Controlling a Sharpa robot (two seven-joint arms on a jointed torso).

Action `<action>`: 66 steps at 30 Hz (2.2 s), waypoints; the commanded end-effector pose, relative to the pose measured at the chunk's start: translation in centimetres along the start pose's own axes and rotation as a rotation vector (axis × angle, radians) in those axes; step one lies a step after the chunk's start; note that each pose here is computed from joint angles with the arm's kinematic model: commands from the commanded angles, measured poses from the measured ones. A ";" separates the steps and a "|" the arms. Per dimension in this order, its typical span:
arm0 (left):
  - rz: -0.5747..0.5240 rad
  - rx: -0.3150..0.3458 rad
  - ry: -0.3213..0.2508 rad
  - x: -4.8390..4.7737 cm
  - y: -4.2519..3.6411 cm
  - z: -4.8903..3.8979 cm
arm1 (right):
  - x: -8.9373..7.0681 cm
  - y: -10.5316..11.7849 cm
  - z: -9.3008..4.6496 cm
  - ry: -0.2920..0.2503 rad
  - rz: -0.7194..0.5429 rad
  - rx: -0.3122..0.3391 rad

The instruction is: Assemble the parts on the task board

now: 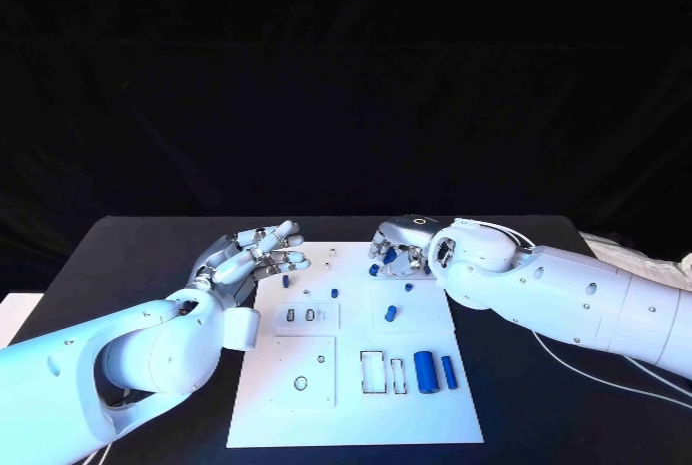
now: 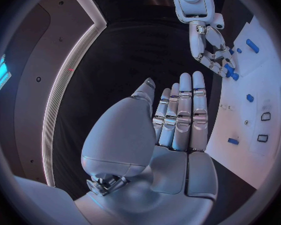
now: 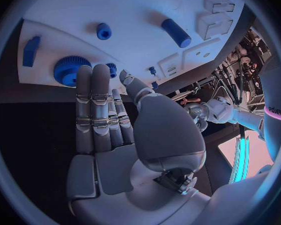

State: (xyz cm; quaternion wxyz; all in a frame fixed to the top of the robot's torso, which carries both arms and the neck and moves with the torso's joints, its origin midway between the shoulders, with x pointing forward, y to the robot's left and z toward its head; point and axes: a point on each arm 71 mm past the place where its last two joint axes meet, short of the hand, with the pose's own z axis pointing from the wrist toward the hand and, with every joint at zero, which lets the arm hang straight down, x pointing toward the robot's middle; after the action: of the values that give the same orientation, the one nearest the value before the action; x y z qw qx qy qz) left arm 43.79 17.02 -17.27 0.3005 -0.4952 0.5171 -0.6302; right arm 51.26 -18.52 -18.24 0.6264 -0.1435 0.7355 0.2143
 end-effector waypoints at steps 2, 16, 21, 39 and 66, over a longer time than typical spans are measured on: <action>-0.018 -0.001 0.023 0.30 -0.09 -0.01 | 0.2 0.0 0.1 0.038 -0.054 0.015; -0.029 -0.011 0.047 0.52 -0.06 -0.12 | 0.5 -0.1 0.7 0.047 -0.063 0.023; -0.032 -0.013 0.052 0.57 -0.05 -0.13 | 0.6 0.0 0.9 0.053 -0.063 0.020; -0.032 -0.017 0.052 0.52 0.01 -0.05 | 0.5 0.0 1.2 0.035 -0.090 0.022; -0.033 -0.018 0.056 0.70 -0.01 -0.19 | -1.5 2.4 2.6 -0.268 -0.031 0.012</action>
State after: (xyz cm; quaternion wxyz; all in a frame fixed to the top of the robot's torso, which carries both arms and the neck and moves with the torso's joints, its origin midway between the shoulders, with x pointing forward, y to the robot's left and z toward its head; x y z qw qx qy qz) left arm 43.50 16.71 -17.24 0.2789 -0.4933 0.5242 -0.6357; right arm 52.52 -15.20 -17.15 0.7042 -0.1292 0.6631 0.2184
